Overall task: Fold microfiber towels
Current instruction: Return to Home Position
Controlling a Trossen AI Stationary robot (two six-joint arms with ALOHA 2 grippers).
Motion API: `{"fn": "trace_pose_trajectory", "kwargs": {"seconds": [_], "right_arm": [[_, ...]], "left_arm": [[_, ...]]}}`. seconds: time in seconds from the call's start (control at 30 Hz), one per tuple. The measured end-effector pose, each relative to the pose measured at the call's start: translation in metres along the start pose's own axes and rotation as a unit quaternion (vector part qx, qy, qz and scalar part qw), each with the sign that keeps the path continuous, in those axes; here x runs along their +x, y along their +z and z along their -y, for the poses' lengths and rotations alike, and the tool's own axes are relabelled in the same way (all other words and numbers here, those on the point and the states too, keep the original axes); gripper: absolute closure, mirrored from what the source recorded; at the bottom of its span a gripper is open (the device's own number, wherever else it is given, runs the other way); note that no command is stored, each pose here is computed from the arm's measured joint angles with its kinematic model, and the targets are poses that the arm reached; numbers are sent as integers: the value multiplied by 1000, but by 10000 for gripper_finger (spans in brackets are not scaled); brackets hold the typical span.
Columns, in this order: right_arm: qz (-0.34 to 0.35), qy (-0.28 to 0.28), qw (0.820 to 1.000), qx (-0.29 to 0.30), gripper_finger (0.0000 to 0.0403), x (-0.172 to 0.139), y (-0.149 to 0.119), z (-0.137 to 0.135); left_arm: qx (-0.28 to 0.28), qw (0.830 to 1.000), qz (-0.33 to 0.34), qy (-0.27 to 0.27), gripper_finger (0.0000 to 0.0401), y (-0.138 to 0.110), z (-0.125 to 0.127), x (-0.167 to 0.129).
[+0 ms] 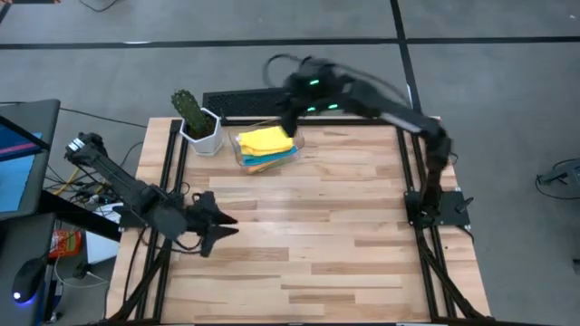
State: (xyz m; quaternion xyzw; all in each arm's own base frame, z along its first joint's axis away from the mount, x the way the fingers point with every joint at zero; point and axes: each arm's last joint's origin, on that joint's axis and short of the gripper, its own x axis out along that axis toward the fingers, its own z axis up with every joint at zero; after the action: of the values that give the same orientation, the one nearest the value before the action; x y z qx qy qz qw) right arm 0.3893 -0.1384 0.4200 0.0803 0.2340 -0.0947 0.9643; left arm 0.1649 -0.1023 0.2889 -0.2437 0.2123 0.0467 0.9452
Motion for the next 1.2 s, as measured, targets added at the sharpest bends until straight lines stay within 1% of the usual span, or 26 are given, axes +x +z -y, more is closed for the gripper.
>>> {"fn": "trace_pose_trajectory", "kwargs": {"seconds": [0.07,0.13,0.2,0.27,0.33,0.4,0.47,0.53,0.6,0.67,0.77,0.87,0.97,1.03,1.07,1.1,1.13,1.17,1.2], "right_arm": [[15,20,998,-52,327,-46,10,-15],[44,33,993,-108,327,-100,18,-33],[65,44,985,-151,327,-158,17,-47],[67,46,980,-179,327,-206,8,-56],[57,38,981,-181,327,-244,-6,-61],[45,27,987,-153,327,-273,-23,-62],[58,11,992,-115,327,-297,-42,-62],[84,-11,993,-79,327,-316,-66,-60],[120,-21,991,-50,327,-326,-92,-58],[161,-14,987,-22,327,-330,-123,-55],[227,9,974,20,327,-323,-173,-50],[282,32,956,74,327,-306,-224,-43],[342,65,930,120,327,-285,-262,-39],[376,83,912,139,327,-271,-282,-36],[384,88,907,145,327,-260,-289,-35],[391,95,903,151,327,-250,-292,-35],[381,100,905,158,327,-240,-298,-34],[382,103,904,163,327,-233,-300,-34],[395,108,897,167,327,-229,-299,-35]], "left_arm": [[42,998,20,-35,269,20,7,-11],[76,994,56,-58,269,43,12,-27],[104,987,98,-73,269,66,12,-47],[131,978,134,-96,269,84,8,-67],[158,966,162,-121,269,95,0,-84],[174,956,189,-144,269,100,-10,-101],[172,949,209,-161,269,99,-23,-115],[155,947,223,-173,269,93,-36,-127],[138,945,232,-185,269,84,-47,-134],[121,946,229,-195,269,71,-58,-136],[89,946,235,-204,269,52,-73,-137],[59,945,242,-213,269,34,-84,-131],[31,938,255,-233,269,17,-95,-125],[13,933,259,-248,269,6,-101,-120],[5,933,256,-254,269,0,-103,-115],[-3,932,254,-257,269,-3,-104,-110],[-5,934,248,-257,269,-5,-104,-105],[-4,937,234,-260,269,-9,-104,-100],[-7,936,226,-271,269,-11,-104,-97]]}}
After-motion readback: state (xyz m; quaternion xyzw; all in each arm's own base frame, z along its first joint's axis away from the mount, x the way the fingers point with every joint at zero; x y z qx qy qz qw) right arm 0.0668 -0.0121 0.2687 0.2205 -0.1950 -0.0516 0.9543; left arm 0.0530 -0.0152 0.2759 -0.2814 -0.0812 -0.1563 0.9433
